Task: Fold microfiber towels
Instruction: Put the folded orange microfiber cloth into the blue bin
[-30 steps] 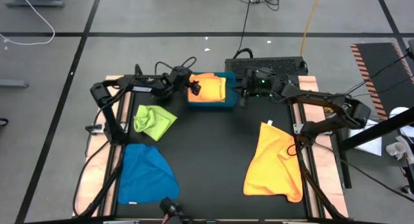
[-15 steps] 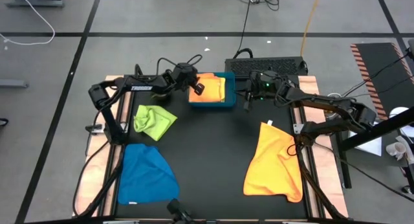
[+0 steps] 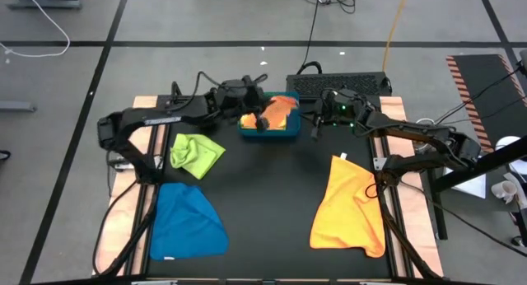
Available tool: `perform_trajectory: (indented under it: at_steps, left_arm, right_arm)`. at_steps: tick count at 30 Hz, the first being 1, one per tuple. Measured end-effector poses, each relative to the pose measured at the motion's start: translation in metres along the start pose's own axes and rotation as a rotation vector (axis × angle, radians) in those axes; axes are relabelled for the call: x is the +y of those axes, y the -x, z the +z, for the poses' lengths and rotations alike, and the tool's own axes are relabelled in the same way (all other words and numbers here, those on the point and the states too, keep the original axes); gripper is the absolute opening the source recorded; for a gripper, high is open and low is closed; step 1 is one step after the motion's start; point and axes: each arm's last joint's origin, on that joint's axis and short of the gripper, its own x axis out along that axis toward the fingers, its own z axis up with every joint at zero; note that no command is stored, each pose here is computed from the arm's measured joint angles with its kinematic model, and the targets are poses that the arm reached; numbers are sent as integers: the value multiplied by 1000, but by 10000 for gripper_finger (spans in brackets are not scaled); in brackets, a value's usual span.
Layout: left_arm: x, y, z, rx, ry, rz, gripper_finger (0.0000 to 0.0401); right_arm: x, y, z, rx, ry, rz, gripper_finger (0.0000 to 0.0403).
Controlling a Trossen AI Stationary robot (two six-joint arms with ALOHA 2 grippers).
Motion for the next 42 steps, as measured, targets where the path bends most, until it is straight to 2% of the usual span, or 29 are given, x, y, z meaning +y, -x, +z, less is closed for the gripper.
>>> perform_trajectory:
  at_steps: [4,9,12,15,19,23,28,32,36,42]
  left_arm:
    - [-38,33,16,-21,-83,-90,2]
    - [-90,47,-6,95,-179,-133,1]
    - [-113,52,-10,91,-186,-139,1]
    - [-126,56,-15,110,-193,-122,1]
    - [-133,60,-13,89,-189,-134,1]
    - [-134,61,-13,92,-184,-139,1]
    - [-135,61,-13,91,-186,-139,0]
    - [-134,61,-13,88,-200,-141,0]
    - [-133,60,-12,81,-199,-135,0]
    - [-128,57,-13,86,-185,-120,0]
  right_arm:
    - [2,13,10,-55,-1,-6,13]
    - [14,26,21,-113,-9,29,13]
    - [31,29,24,-112,1,131,13]
    - [53,25,24,-100,10,262,17]
    - [85,15,20,-57,48,370,46]
    - [105,6,14,-13,63,412,111]
    - [109,-4,10,8,32,331,205]
    - [108,-15,1,63,32,264,257]
    - [110,-29,-11,127,23,257,275]
    - [121,-40,-25,204,-21,369,259]
